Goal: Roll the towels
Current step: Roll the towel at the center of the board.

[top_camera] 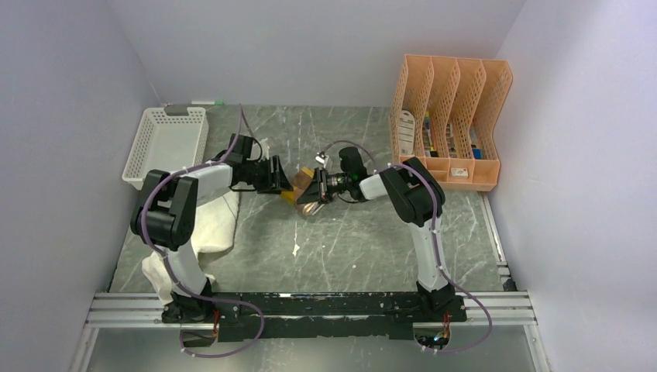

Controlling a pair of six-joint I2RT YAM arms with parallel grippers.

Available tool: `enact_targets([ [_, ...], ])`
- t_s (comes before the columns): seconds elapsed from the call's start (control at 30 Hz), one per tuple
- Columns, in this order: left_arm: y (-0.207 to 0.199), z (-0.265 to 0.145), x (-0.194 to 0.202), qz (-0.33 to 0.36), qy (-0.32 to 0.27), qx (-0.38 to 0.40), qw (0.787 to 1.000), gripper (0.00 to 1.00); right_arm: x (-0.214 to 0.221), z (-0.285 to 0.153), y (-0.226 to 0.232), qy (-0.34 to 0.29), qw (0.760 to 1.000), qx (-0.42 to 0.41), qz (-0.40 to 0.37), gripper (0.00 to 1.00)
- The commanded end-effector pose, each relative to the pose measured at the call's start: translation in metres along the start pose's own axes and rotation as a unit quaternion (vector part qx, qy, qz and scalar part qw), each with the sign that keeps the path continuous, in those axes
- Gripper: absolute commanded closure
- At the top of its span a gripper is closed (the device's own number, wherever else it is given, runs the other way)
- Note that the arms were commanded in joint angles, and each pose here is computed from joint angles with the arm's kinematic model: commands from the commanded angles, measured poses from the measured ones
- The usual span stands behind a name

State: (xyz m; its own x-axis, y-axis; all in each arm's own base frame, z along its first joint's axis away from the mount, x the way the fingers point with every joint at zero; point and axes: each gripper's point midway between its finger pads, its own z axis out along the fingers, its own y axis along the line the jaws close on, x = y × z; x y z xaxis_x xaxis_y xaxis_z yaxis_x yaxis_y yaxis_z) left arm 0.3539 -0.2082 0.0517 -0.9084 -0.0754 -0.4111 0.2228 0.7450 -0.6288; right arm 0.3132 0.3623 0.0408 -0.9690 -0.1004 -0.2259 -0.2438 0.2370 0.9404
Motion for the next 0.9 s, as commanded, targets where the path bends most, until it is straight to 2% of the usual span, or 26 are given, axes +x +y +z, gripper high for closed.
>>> enact_targets([
  [0.0,0.001,0.016,0.004,0.008,0.013,-0.007,1.0,0.35,0.001,0.002,-0.011,0.007,1.0,0.014,0.006,0.85],
  [0.13,0.013,0.028,0.014,0.014,0.03,-0.033,0.999,0.4,0.0,0.0,-0.022,0.01,0.998,0.054,0.0,0.82],
  [0.2,0.018,0.032,0.018,0.019,0.04,-0.046,0.998,0.42,-0.002,-0.003,-0.033,0.015,0.995,0.093,-0.014,0.76],
  [0.33,0.028,0.04,0.021,0.047,0.065,-0.079,0.994,0.43,-0.012,-0.013,-0.044,0.031,0.973,0.205,-0.1,0.49],
  [0.4,0.03,0.041,0.021,0.053,0.074,-0.088,0.992,0.44,-0.018,-0.021,-0.046,0.04,0.95,0.268,-0.155,0.31],
  [0.43,0.031,0.041,0.022,0.054,0.076,-0.09,0.992,0.44,-0.02,-0.025,-0.044,0.049,0.935,0.293,-0.192,0.25],
  [0.57,0.037,0.042,0.025,0.059,0.089,-0.102,0.989,0.44,-0.028,-0.044,-0.032,0.057,0.868,0.39,-0.302,0.2],
  [0.7,0.042,0.043,0.03,0.061,0.101,-0.107,0.987,0.44,-0.035,-0.058,-0.007,0.042,0.802,0.445,-0.396,0.19],
  [0.77,0.042,0.044,0.031,0.06,0.105,-0.105,0.987,0.44,-0.033,-0.059,0.001,0.034,0.784,0.452,-0.425,0.19],
  [0.87,0.042,0.045,0.033,0.059,0.11,-0.101,0.987,0.44,-0.029,-0.053,0.013,0.027,0.769,0.448,-0.455,0.18],
])
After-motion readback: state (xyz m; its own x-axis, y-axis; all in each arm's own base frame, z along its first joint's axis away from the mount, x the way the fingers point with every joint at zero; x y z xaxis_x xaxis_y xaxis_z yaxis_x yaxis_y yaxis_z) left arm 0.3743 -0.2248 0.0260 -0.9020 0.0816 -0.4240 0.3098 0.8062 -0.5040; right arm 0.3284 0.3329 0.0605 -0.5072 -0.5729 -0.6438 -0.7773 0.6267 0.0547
